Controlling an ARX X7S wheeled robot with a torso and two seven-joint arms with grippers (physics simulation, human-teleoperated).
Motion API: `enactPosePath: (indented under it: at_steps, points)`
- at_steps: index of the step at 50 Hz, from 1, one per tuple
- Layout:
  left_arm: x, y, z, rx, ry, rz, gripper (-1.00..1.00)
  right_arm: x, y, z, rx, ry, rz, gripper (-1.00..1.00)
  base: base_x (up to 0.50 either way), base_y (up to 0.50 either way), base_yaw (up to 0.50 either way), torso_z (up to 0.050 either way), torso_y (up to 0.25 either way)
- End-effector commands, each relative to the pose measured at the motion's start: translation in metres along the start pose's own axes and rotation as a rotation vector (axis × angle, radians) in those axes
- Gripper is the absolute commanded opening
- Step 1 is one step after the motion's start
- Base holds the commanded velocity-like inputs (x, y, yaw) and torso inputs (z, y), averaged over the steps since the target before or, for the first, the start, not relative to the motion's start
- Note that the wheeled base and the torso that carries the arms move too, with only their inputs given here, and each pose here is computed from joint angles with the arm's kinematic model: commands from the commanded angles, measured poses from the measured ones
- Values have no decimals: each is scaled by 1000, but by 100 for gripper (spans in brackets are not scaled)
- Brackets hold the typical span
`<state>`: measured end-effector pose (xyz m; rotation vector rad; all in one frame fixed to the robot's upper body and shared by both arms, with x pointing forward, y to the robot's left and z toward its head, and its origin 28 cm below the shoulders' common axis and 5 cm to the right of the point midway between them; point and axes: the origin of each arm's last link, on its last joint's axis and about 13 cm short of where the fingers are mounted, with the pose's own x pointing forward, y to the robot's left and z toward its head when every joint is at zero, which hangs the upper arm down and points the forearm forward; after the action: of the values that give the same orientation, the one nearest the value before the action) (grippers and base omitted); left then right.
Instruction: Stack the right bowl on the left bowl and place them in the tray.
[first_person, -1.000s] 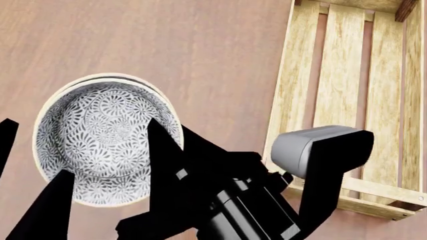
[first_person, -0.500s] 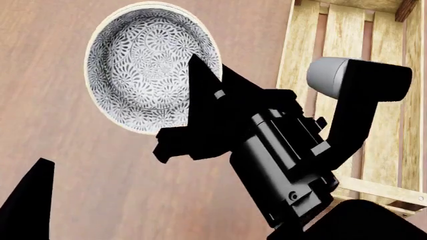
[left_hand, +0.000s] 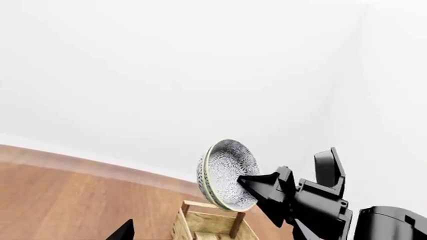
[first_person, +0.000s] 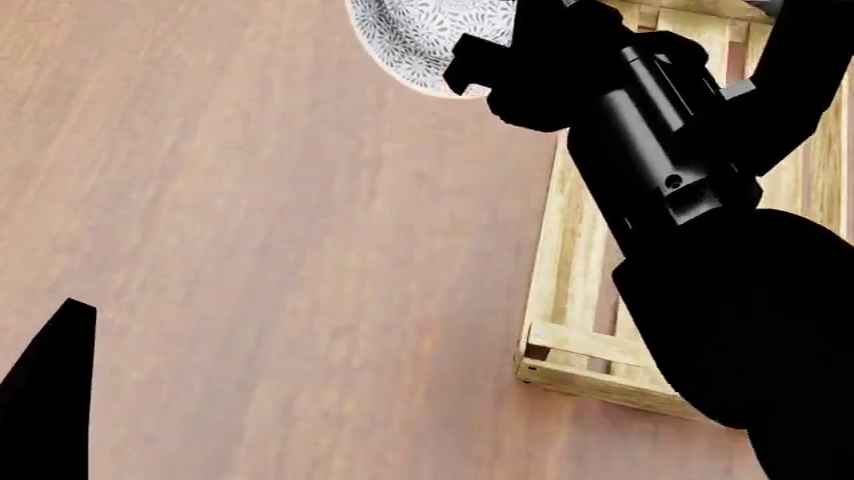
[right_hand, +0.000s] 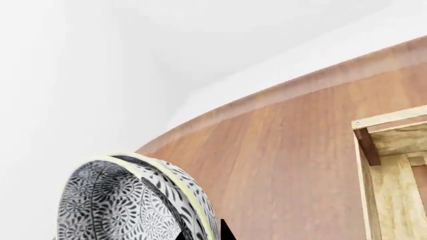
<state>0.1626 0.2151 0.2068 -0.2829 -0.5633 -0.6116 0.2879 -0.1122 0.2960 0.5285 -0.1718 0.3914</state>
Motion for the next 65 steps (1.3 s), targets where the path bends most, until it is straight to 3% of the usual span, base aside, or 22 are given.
enactPosePath:
  at_steps: [1,25,37,54,65]
  points:
    - [0,1,0,-1,0,6,100,28,-11,30,7,-98,-78,-100,0,0,0,0,0]
    - [2,5,-4,1,6,18,100,99,-53,37,119,-157,-294,-100,0,0,0,0,1]
    - [1,6,-2,-1,4,26,100,129,-64,37,171,-167,-401,-100,0,0,0,0,1]
    - [2,9,0,-5,-3,39,100,131,-73,28,254,-175,-553,-100,0,0,0,1,1]
    - [2,10,-2,-9,1,42,100,133,-68,33,301,-197,-623,-100,0,0,0,0,1]
